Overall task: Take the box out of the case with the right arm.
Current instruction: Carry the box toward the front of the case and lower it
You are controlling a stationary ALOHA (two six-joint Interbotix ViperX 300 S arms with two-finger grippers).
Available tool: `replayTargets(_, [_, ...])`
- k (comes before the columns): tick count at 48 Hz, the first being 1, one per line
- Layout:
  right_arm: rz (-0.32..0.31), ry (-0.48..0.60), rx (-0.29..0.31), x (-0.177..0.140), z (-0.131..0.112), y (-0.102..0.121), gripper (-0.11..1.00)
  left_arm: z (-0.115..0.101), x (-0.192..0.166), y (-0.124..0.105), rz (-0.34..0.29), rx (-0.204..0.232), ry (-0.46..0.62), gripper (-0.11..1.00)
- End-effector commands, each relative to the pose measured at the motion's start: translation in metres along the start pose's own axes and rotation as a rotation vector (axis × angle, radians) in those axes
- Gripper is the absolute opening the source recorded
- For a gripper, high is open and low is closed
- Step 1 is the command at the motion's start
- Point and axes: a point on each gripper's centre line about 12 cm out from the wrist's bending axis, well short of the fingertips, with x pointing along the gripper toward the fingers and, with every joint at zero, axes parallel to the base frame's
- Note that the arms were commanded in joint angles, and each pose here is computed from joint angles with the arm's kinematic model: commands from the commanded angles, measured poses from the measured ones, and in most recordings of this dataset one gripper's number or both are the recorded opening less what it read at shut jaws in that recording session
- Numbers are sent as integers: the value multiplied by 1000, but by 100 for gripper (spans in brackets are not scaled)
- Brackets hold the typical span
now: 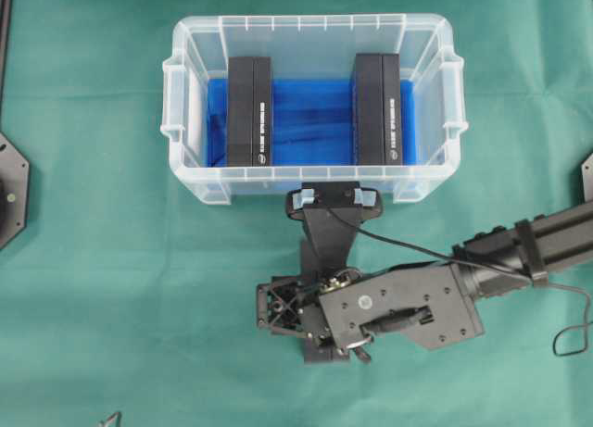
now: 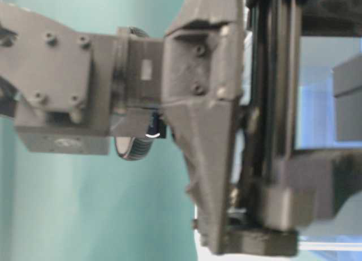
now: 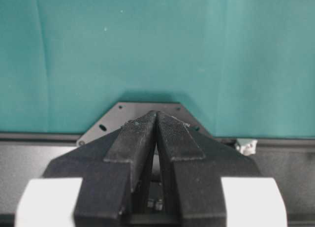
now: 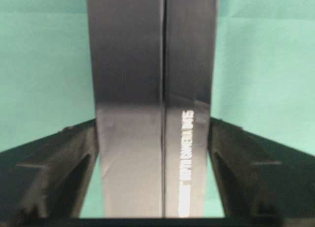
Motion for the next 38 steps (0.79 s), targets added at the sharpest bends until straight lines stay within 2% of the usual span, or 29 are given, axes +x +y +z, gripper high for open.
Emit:
replayTargets(1, [51, 21, 1, -19, 1, 4, 90, 3, -3, 0, -2, 3, -15, 0])
replayTargets(4, [53, 20, 1, -19, 1, 4, 93, 3, -3, -1, -4, 3, -15, 0])
replayTargets(18, [65, 27, 4, -25, 2, 5, 91, 3, -3, 0, -2, 3, -14, 0])
replayTargets(23, [82, 33, 10, -42, 4, 6, 91, 2, -3, -1, -4, 3, -14, 0])
replayTargets(38, [59, -52, 18, -108, 20, 5, 91, 3, -3, 0, -2, 3, -14, 0])
